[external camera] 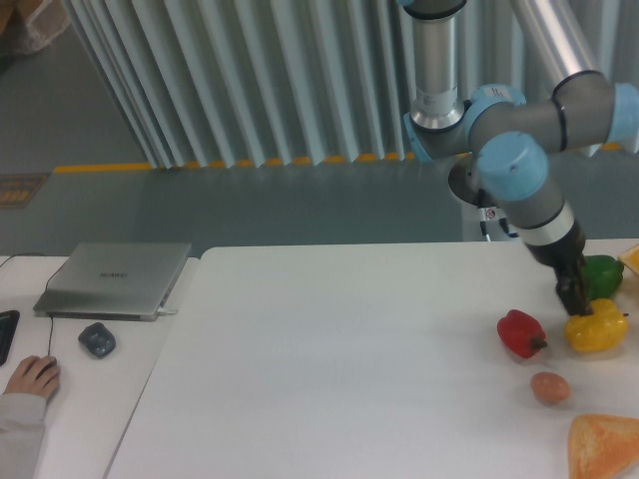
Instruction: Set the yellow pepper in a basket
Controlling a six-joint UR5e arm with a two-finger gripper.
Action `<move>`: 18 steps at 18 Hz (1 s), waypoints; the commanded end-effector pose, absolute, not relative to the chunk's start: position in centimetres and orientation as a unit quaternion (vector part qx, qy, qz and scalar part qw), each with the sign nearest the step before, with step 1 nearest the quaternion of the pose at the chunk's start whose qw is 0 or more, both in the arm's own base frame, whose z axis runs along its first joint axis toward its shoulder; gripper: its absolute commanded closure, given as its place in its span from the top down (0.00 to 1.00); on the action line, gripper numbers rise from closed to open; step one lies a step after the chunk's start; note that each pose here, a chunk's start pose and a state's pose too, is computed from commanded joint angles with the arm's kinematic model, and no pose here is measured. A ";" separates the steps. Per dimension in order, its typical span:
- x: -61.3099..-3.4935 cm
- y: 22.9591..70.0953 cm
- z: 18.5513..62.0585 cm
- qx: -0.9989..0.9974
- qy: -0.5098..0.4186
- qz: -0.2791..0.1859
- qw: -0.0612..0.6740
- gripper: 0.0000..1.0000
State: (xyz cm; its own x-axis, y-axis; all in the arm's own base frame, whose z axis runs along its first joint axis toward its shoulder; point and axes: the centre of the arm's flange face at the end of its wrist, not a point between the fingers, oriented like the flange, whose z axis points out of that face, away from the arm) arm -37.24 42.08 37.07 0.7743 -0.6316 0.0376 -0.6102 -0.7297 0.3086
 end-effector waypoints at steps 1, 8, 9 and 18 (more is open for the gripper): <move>-37.8 42.0 36.6 0.942 -0.298 -0.042 0.151 1.00; -39.2 43.5 31.6 0.962 -0.222 -0.052 0.148 1.00; -39.3 43.5 31.5 0.963 -0.221 -0.052 0.148 1.00; -37.7 43.7 28.6 0.953 -0.237 -0.036 0.186 1.00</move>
